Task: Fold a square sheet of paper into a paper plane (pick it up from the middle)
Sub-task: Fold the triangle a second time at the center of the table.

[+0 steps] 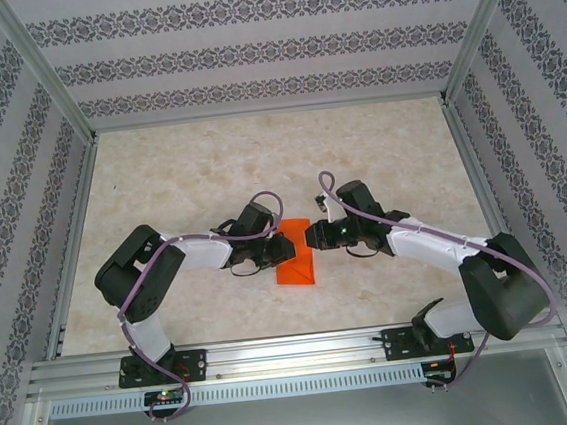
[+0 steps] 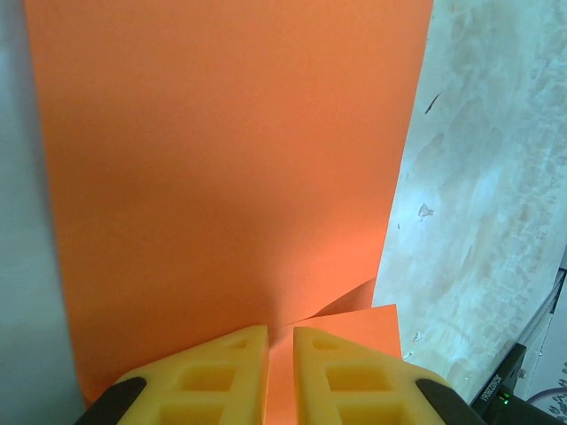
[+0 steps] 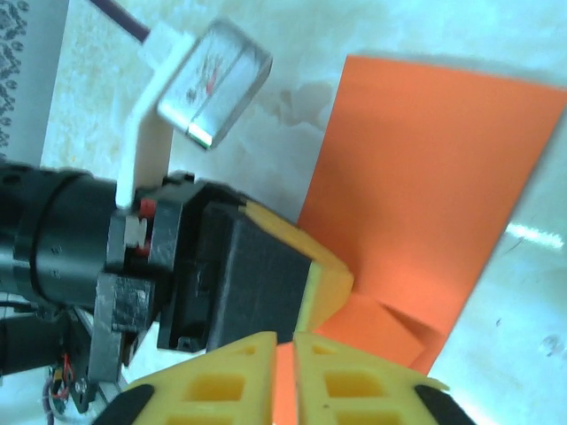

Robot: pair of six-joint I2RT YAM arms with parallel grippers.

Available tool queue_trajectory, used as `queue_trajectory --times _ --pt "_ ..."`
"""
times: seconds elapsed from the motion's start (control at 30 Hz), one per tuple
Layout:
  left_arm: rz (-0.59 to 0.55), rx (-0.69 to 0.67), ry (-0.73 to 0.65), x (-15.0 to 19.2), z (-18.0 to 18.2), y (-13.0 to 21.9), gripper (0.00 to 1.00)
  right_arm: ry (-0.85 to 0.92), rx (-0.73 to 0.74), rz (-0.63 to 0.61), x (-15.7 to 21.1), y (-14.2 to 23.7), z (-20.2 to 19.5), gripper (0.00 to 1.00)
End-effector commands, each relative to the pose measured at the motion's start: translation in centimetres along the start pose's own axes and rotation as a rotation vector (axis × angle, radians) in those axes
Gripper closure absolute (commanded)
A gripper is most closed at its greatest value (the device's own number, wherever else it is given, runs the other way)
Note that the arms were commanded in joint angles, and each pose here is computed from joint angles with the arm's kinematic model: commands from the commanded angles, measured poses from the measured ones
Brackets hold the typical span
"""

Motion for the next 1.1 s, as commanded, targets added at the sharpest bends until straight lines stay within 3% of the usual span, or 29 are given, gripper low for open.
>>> queue_trajectory --times 0.0,0.27,0.63,1.07 --pt "0.016 -0.062 -0.016 1.0 1.3 -0.7 0.82 -0.067 -0.048 0.038 2.2 -0.8 0.8 0.9" --pt "0.02 -0.06 -0.02 1.0 1.2 -0.7 0.82 -0.103 -0.032 0.123 4.0 -3.0 1.2 0.93" --pt "0.028 -0.062 -0.027 0.9 1.0 -0.8 0.82 -0.122 0.006 0.163 3.4 -4.4 1.0 0.92" --pt "0.025 -0.073 -0.031 1.0 1.2 -0.6 0.82 -0.142 0.082 0.243 5.7 -5.3 -1.3 0.9"
Point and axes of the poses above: each hand's point on the last joint's axis, 136 mm out from that joint toward the fingers, its own y axis back along the fingers, its own z axis along the line the jaws close on, x = y × z, the point moved 5 cm from there along y, back along the fingers, and after that the axes turned 2 degrees about y, right-handed, at the moved point
